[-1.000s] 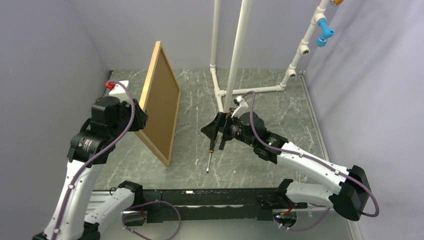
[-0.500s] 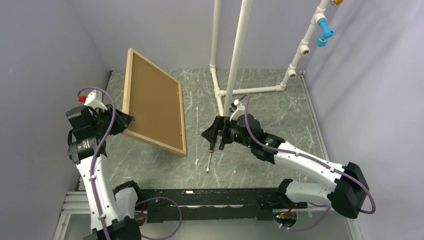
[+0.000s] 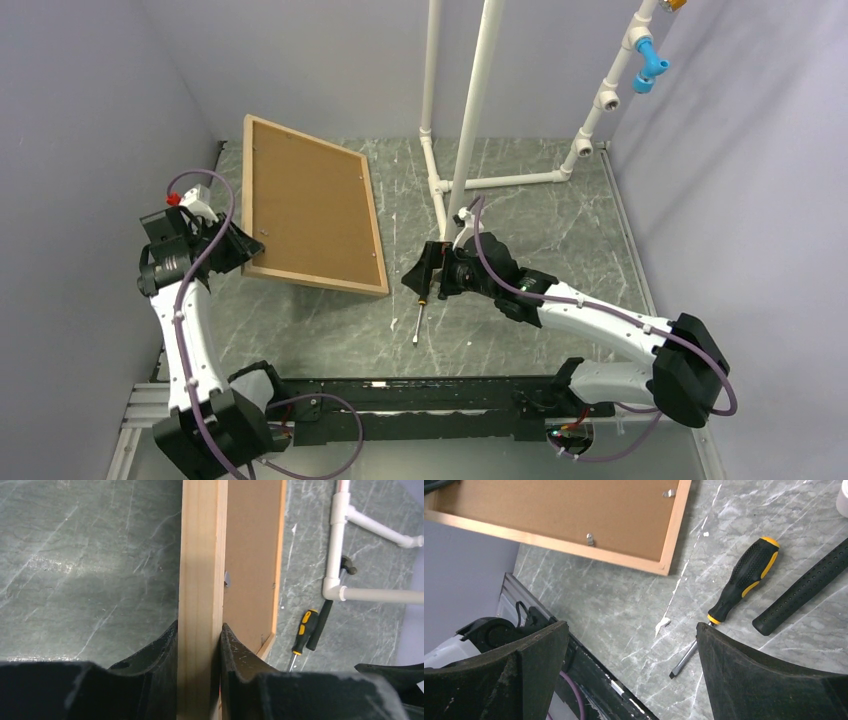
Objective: Take the photo out of the frame
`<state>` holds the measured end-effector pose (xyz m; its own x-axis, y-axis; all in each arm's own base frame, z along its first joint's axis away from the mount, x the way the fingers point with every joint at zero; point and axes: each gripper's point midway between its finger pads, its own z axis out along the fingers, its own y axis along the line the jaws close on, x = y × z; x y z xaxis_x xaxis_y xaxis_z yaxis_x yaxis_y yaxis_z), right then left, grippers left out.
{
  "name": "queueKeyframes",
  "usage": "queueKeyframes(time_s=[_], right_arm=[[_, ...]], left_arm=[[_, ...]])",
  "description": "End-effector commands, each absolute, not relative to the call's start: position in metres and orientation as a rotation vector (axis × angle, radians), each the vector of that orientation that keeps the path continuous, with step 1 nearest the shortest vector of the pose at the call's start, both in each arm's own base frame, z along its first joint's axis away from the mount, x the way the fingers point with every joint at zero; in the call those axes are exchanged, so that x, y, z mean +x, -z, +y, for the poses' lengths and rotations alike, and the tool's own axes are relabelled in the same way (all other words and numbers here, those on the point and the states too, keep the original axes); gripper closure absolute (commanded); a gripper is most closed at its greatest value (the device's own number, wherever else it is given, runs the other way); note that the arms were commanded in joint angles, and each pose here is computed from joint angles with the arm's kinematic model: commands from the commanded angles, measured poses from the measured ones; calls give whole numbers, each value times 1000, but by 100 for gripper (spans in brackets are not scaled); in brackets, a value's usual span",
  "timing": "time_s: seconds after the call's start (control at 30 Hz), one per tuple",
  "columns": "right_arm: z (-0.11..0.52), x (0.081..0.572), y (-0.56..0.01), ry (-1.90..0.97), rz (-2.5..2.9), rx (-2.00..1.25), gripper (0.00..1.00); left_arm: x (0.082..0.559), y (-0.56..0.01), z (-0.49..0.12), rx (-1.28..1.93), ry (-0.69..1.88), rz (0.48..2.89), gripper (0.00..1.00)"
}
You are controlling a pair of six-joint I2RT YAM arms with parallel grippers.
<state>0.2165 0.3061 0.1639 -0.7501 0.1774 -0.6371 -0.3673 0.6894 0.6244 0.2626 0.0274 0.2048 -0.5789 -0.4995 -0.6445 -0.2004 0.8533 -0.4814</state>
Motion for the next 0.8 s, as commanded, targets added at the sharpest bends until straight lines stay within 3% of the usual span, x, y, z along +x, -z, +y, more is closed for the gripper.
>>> queueKeyframes(time_s=[0.0,0.3,0.4,0.5,0.63,0.77], right_arm=[[315,216,-174,-1061,2150,-186,0],[314,215,-166,-1051,2160,-187,0],[316,216,-163,-1055,2166,-181,0],[319,215,-159,-1068,2174,-181,0],[322,214,-155,-1073,2184,-185,0],[323,215,-152,-1064,2190,-190,0]], left_arm=[[257,-158,62,-610,239,2329,100],[248,-141,88,-735,63,2355,100],[247,-136,88,-741,60,2371,86],[245,-132,92,-761,30,2376,81],[244,-132,97,-775,-9,2368,76],[241,-132,102,-784,-48,2366,77]])
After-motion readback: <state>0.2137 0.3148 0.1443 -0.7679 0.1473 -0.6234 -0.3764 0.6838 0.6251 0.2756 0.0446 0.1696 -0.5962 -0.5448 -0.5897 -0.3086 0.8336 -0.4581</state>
